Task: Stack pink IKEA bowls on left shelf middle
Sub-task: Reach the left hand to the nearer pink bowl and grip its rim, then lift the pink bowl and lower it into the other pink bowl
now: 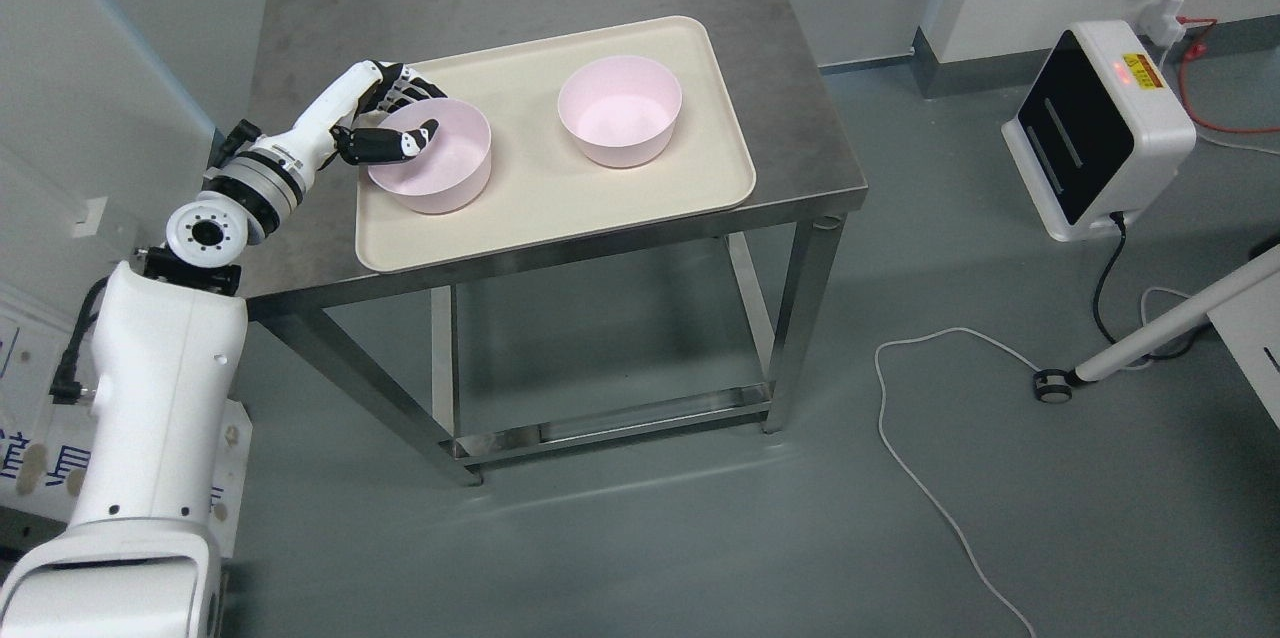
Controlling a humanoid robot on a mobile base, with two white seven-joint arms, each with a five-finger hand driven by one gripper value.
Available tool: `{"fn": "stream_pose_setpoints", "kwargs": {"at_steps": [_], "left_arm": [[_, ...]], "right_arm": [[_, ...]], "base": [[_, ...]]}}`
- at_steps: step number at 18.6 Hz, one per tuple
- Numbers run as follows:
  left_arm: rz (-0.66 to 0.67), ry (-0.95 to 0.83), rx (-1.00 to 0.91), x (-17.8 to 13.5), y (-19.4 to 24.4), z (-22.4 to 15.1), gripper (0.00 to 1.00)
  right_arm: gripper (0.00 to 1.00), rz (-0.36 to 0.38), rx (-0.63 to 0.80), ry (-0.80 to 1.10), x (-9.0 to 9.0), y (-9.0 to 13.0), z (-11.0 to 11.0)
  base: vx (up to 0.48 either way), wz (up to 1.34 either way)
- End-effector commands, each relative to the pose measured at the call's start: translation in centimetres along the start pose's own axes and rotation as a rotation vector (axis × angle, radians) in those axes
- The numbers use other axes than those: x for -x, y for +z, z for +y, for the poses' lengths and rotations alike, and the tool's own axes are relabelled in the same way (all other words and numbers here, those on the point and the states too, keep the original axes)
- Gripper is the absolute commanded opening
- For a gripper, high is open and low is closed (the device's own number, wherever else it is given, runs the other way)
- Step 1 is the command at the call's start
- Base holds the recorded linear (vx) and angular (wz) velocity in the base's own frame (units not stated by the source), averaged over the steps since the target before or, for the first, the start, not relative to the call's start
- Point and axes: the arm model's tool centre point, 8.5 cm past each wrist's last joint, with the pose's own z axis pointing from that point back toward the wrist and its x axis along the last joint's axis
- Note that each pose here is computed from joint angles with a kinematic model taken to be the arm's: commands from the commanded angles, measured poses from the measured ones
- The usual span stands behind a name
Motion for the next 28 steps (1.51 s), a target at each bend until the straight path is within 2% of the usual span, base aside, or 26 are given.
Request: {"fn": "stream_pose_setpoints", "kwargs": {"at_steps": [1, 5, 6, 9, 11, 13, 16, 19, 22, 26, 28], "left_arm": [[-0.019, -0.066, 0.039, -0.8, -0.7, -0.9, 0.0], [-0.06, -0.054, 0.019, -2.6, -1.7, -0.4, 0.0], [-0.084, -0.041, 0.0, -3.7, -2.2, 0.2, 0.0], [-0.171, -0.021, -0.083, -8.5, -3.1, 5.1, 0.0], [-0.219, 0.011, -0.065, -11.9, -4.1, 5.9, 0.0], [-0.264, 0.029, -0.026, -14.2, -5.1, 4.4, 0.0], [-0.289, -0.009, 0.039, -15.4, -5.7, 1.5, 0.01], [-0.299, -0.07, 0.144, -15.7, -6.0, -3.2, 0.01], [-0.352, -0.099, 0.221, -18.3, -6.9, -7.9, 0.01], [-0.359, -0.184, 0.273, -20.7, -7.9, -11.6, 0.02], [-0.335, -0.219, 0.268, -20.4, -8.1, -11.6, 0.02]], "right_arm": [[1.0, 0.001, 0.018, 0.001, 0.0, 0.0, -1.2], [1.0, 0.001, 0.018, 0.001, 0.0, 0.0, -1.2], [1.0, 0.001, 0.018, 0.001, 0.0, 0.0, -1.2], [1.0, 0.001, 0.018, 0.001, 0.0, 0.0, -1.2], [1.0, 0.001, 0.018, 0.001, 0.0, 0.0, -1.2], [1.0, 0.001, 0.018, 0.001, 0.0, 0.0, -1.2], [1.0, -0.001, 0.018, 0.001, 0.0, 0.0, -1.2], [1.0, 0.001, 0.018, 0.001, 0.0, 0.0, -1.2], [1.0, -0.001, 0.018, 0.001, 0.0, 0.0, -1.2], [1.0, 0.001, 0.018, 0.001, 0.0, 0.0, -1.2], [1.0, 0.001, 0.018, 0.001, 0.0, 0.0, -1.2]], "base": [[0.025, 0.02], [0.023, 0.01], [0.026, 0.0], [0.054, 0.0], [0.064, -0.02], [0.058, -0.04], [0.055, -0.03], [0.059, 0.0], [0.05, 0.01], [0.008, 0.0], [-0.002, -0.02]]}}
